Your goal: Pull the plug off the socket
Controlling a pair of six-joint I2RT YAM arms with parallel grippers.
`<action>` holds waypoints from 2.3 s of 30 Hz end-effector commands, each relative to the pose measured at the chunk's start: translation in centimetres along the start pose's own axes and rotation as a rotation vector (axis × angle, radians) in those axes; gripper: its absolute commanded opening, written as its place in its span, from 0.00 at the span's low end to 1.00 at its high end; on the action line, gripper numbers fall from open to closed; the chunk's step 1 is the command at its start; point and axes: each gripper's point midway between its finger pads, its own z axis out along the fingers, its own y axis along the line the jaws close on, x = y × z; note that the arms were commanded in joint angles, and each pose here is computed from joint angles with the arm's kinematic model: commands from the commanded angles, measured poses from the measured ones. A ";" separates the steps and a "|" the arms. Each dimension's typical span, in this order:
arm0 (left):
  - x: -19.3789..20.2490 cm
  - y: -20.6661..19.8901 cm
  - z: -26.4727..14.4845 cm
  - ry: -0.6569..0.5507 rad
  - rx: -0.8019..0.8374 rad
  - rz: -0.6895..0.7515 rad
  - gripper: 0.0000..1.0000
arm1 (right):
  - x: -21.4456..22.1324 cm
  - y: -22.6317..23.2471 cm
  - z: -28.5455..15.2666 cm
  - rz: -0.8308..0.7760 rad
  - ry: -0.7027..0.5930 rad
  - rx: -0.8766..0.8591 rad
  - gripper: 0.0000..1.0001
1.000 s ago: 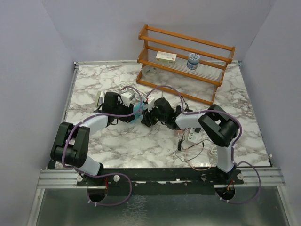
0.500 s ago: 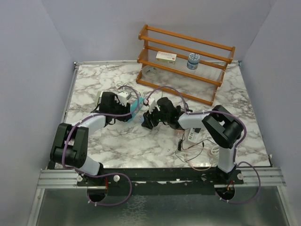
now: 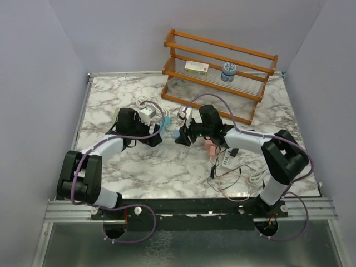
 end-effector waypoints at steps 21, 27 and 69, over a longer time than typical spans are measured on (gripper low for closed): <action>-5.3 -11.5 -2.0 0.083 0.823 -0.302 0.99 | -2.7 3.2 -2.8 -0.262 -0.040 -0.146 0.01; -3.7 -13.4 -0.4 0.193 0.941 -0.395 0.96 | -2.7 3.2 -2.6 -0.254 -0.037 -0.153 0.01; -3.4 -13.3 -0.3 0.223 1.035 -0.469 0.62 | 0.6 4.5 -2.0 -0.329 0.021 -0.222 0.01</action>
